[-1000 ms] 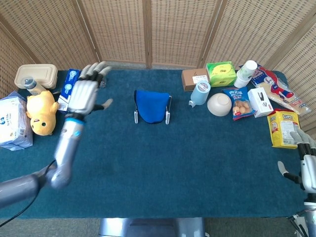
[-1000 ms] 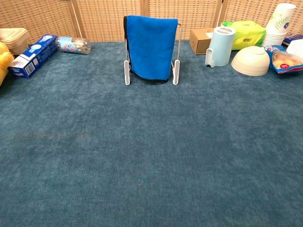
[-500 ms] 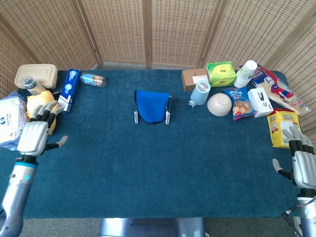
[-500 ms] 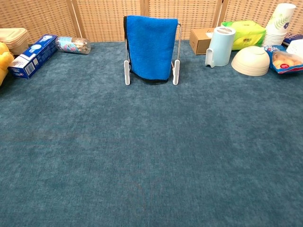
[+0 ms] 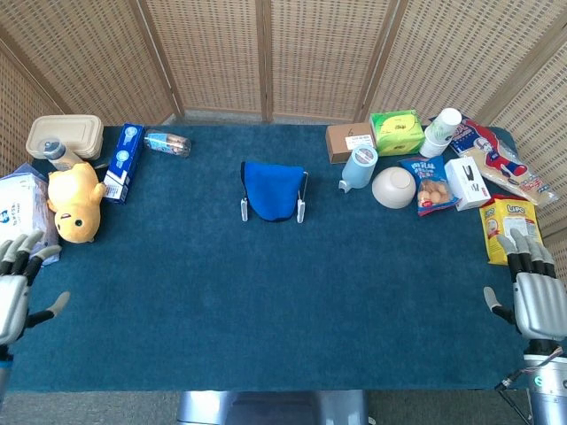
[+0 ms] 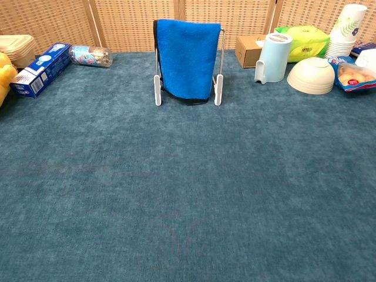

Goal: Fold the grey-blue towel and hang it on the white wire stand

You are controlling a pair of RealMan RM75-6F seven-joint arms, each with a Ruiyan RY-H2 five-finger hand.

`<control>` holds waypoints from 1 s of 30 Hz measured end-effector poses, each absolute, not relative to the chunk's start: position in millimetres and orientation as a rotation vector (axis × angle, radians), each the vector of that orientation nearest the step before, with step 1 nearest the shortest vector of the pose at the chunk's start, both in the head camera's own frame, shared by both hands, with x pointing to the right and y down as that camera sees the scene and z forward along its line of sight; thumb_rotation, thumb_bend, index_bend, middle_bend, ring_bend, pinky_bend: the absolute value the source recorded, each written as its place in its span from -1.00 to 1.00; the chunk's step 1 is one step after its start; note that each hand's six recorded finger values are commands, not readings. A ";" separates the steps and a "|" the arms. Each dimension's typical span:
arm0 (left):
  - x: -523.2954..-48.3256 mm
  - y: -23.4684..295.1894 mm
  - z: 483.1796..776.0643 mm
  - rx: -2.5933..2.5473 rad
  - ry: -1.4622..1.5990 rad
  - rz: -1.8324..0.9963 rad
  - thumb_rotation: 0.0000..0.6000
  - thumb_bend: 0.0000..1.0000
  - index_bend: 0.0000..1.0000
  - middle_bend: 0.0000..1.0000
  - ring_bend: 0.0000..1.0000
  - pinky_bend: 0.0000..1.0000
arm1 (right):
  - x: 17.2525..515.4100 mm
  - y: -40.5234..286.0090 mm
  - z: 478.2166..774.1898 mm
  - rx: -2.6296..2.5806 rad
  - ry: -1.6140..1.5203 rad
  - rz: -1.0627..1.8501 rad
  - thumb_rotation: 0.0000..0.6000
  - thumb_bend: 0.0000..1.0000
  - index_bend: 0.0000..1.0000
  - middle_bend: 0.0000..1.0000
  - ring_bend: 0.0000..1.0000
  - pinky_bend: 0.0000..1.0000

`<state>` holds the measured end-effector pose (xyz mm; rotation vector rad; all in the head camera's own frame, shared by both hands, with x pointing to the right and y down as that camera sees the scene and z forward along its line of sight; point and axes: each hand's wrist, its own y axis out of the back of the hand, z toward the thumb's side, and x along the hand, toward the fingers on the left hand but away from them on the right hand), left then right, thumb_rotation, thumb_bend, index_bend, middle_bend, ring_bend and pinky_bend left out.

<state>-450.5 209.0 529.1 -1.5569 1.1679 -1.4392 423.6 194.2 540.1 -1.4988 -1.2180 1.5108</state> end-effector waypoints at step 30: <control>-465.0 279.0 503.7 -1.469 1.165 -1.577 1.00 -0.30 -0.48 -0.76 -1.00 -1.00 | 420.1 213.0 556.6 -1.566 -1.170 1.540 1.00 -0.39 -0.98 -0.99 -1.00 -1.00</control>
